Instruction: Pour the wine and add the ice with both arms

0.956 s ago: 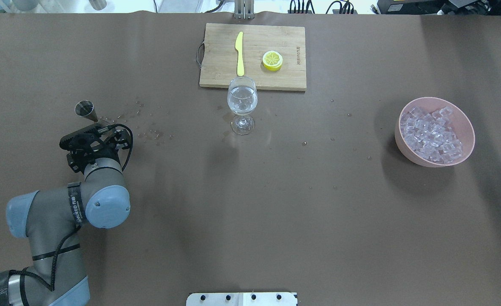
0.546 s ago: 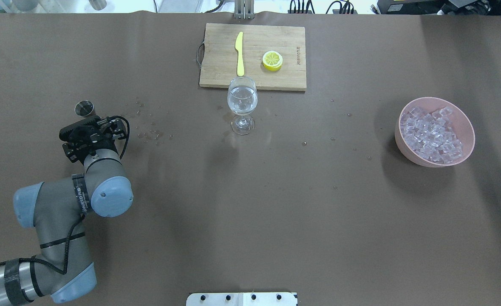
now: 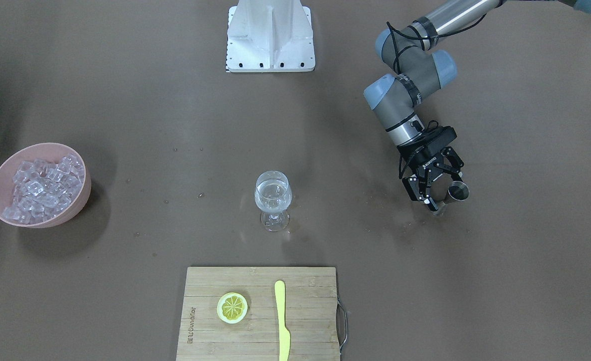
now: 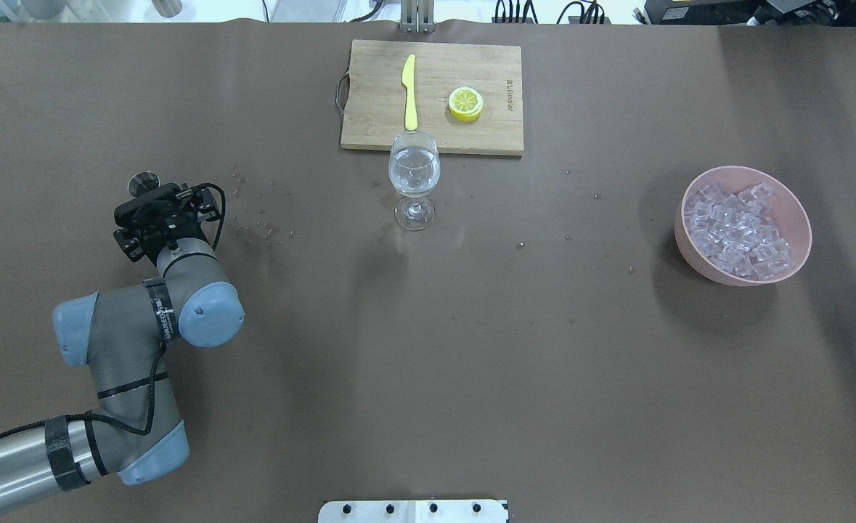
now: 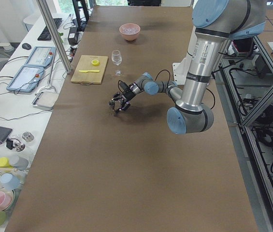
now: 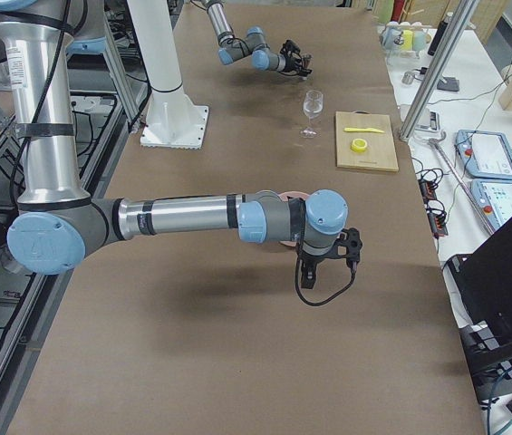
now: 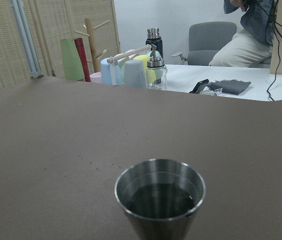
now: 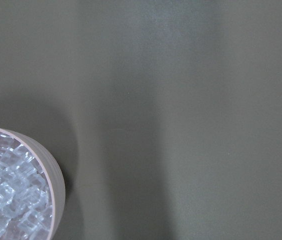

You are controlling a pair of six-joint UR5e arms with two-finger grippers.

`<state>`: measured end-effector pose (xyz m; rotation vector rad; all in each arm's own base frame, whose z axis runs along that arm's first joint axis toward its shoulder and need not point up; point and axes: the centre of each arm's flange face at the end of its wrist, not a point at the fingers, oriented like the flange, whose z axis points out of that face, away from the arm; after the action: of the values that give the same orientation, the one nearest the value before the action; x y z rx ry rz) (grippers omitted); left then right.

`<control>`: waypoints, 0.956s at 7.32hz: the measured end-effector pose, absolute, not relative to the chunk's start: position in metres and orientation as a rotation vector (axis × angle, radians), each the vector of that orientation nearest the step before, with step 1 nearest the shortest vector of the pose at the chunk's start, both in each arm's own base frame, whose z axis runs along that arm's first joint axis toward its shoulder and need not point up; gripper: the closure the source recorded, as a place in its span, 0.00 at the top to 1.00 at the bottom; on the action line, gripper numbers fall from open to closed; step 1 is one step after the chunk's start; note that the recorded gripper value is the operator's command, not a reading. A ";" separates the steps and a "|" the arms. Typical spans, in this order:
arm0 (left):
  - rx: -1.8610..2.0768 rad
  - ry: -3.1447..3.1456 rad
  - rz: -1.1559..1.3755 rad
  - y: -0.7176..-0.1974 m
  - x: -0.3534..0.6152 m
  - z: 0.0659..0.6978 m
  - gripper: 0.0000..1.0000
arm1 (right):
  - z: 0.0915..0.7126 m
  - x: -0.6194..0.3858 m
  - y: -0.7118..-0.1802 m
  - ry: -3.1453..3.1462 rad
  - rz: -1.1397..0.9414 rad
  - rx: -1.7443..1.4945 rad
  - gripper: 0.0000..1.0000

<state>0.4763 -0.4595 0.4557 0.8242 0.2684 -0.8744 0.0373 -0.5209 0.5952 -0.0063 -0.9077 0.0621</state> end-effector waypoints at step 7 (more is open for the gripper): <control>0.839 0.282 -0.947 -0.470 0.474 0.457 0.00 | 0.594 0.037 -0.521 -0.909 0.062 -0.006 1.00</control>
<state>0.4741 -0.4704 0.4568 0.8395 0.2816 -0.9471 0.0372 -0.5208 0.5944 -0.0062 -0.9089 0.0619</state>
